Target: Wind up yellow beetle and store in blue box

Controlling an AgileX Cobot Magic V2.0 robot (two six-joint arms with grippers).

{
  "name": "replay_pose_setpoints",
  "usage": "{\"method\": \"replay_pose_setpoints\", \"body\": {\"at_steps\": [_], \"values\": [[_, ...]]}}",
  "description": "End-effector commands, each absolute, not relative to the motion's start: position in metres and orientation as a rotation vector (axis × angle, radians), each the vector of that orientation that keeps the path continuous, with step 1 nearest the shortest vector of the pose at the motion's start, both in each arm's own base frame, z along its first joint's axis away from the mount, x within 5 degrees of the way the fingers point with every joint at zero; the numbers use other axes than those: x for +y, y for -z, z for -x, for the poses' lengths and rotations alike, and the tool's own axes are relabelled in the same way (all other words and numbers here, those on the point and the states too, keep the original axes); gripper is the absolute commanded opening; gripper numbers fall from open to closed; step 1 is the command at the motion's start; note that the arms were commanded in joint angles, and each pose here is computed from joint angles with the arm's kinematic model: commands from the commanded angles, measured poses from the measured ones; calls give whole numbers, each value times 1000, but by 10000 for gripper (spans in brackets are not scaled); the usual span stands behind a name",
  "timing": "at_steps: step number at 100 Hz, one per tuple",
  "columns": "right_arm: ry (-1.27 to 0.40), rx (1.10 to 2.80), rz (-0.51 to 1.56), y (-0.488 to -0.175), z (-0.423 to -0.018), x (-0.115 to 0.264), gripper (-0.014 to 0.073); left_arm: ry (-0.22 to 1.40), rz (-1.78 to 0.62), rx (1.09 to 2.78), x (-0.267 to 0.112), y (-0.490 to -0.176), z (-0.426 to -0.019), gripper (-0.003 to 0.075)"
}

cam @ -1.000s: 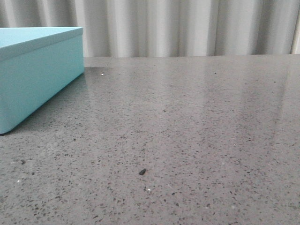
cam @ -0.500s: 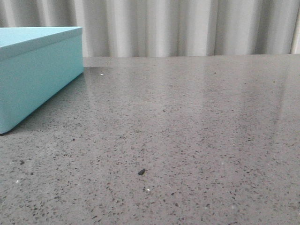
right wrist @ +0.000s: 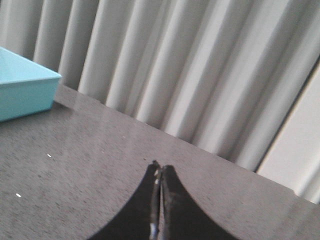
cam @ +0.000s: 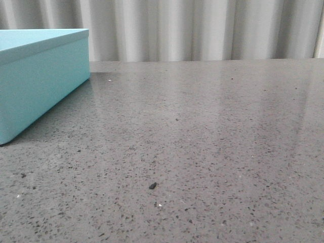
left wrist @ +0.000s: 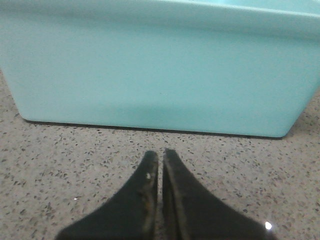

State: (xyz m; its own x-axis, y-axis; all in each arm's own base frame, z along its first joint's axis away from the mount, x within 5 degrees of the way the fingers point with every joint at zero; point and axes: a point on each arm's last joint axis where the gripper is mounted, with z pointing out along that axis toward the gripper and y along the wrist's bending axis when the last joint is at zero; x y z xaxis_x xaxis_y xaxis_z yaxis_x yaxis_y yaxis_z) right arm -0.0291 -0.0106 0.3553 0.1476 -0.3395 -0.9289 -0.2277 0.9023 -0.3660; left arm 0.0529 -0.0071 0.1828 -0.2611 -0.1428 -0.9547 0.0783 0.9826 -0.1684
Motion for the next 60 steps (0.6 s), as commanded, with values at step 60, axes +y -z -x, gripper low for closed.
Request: {"method": "replay_pose_setpoints", "body": {"at_steps": [60], "values": [[36, 1512, 174, -229, -50, 4, -52, 228, 49, 1785, -7, -179, -52, -21]]}}
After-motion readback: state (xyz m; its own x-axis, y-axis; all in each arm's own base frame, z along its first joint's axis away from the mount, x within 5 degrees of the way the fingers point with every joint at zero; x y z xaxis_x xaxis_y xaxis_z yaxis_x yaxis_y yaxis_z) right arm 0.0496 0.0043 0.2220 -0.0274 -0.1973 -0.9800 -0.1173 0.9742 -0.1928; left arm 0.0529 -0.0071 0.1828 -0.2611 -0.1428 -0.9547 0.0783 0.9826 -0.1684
